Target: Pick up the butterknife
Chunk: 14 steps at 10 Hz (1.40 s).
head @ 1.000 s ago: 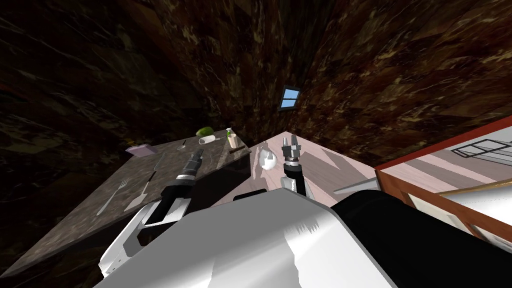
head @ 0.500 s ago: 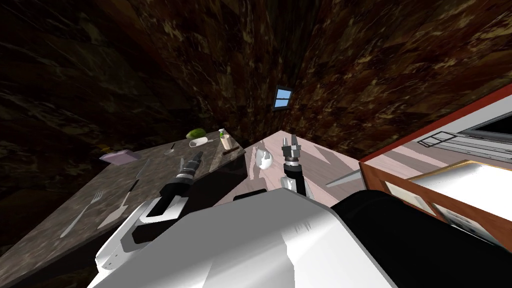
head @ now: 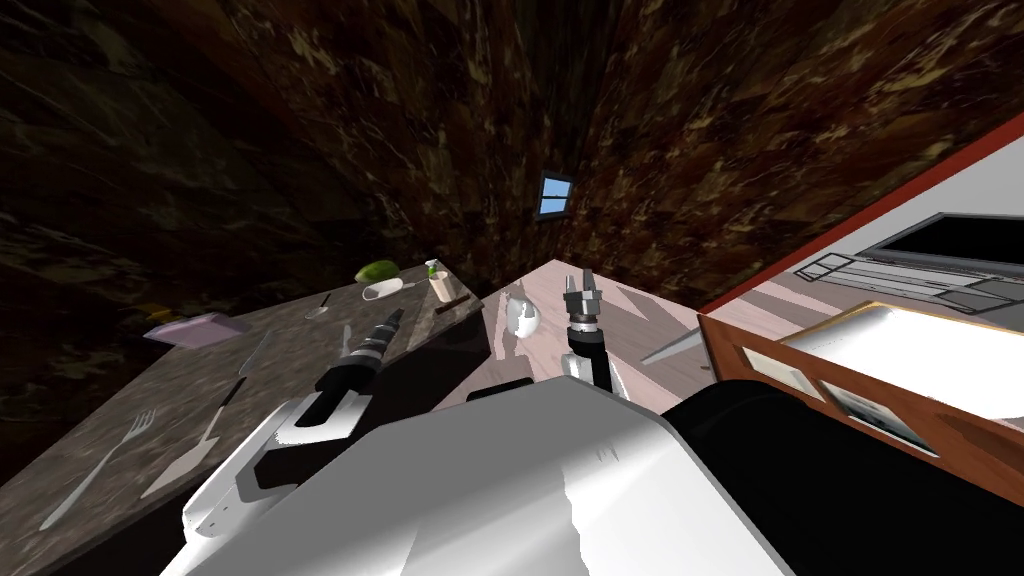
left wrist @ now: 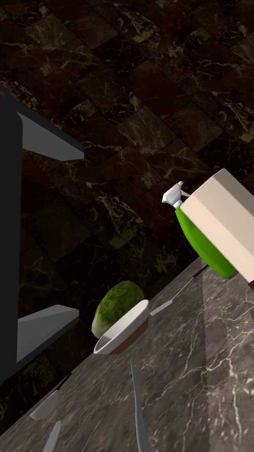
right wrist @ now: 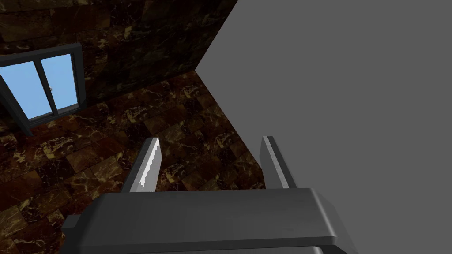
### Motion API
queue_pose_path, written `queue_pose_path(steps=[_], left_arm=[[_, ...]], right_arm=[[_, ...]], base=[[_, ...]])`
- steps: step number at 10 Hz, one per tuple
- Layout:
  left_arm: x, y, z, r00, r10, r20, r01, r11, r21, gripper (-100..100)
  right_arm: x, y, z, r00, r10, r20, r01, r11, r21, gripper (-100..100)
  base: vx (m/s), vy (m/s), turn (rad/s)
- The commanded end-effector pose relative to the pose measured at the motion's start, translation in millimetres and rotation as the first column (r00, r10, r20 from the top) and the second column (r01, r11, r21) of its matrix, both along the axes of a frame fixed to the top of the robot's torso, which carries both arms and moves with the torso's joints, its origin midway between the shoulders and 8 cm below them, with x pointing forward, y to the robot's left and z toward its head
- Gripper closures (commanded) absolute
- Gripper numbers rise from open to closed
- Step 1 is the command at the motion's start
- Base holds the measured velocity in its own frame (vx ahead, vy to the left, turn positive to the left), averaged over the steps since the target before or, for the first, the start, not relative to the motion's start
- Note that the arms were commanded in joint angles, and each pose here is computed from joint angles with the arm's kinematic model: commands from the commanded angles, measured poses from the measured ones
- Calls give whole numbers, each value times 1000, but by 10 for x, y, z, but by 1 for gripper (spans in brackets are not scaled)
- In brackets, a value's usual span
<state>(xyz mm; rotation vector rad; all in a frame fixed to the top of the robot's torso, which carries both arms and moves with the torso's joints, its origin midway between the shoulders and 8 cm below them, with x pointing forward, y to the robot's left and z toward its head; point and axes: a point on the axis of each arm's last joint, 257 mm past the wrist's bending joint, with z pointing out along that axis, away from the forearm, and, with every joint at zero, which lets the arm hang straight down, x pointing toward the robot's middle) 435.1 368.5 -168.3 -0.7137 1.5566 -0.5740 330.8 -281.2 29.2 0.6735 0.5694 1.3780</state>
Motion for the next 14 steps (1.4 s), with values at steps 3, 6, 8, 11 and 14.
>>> queue_pose_path(steps=[3, 6, 8, 11, 14], left_arm=[[26, 225, -185, 995, 57, -81, -53, 997, 48, -100], [24, 459, -375, 981, 110, -157, -93, 989, 111, -100], [1, 598, -494, 968, 147, -206, -119, 982, 144, -100], [-46, 755, -634, 946, 193, -262, -148, 972, 180, -100], [-112, 966, -830, 908, 246, -339, -169, 956, 241, -100]], right_arm=[[0, 0, 0, 1000, 0, 0, 0, 1000, 0, 0], [0, 0, 0, 1000, 0, 0, 0, 1000, 0, 0], [0, -1, 0, 1000, 0, 0, 0, 1000, 0, 0], [0, 0, 0, 1000, 0, 0, 0, 1000, 0, 0], [0, -1, 0, 1000, 0, 0, 0, 1000, 0, 0]], base=[[12, -5, -102], [19, 11, -111], [23, 21, -93], [20, 33, -87], [29, 48, -96]])
